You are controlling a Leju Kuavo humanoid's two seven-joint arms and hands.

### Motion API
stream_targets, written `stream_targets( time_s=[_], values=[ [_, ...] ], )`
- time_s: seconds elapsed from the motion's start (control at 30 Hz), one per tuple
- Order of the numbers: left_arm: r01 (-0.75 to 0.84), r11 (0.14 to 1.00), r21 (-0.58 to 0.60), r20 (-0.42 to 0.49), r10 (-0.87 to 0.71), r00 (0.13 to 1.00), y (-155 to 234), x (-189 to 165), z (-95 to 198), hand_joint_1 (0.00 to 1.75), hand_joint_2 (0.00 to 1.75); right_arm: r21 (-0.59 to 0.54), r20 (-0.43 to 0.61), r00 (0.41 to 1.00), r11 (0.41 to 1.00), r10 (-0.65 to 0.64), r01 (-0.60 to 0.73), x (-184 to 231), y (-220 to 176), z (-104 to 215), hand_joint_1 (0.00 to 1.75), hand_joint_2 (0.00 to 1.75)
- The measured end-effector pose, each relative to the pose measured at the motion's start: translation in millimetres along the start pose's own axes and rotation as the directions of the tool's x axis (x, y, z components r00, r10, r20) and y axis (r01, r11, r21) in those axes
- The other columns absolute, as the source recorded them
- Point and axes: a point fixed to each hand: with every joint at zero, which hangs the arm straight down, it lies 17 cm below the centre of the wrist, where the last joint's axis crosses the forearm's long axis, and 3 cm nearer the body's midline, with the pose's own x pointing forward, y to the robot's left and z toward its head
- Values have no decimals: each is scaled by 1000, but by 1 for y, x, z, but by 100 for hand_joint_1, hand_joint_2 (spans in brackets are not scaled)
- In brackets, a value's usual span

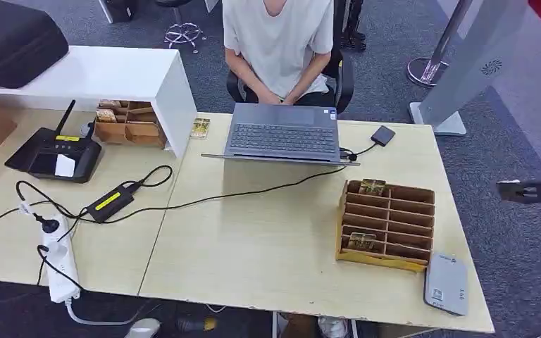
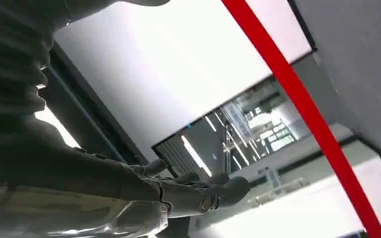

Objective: Pass the card to the sensor for recognition and then transmit it.

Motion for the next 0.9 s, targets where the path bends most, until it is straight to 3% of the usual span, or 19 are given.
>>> stream_targets(
  time_s=[0.2,0.43,0.67,0.9],
  values=[
    [-13,1000,0,7,13,1000,9,-8,0,0,175,156,-13,998,986,54,-51,-13,107,13,0,175],
    [-23,1000,-1,7,23,1000,23,-22,1,0,175,352,-37,994,933,100,-80,-53,241,51,0,175],
    [-30,1000,-4,8,30,1000,29,-26,1,0,175,461,-43,990,881,137,-102,-78,317,87,0,175],
    [-37,999,-12,12,37,999,33,-32,2,0,175,577,22,989,805,148,-133,-49,409,157,0,175]
  ],
)
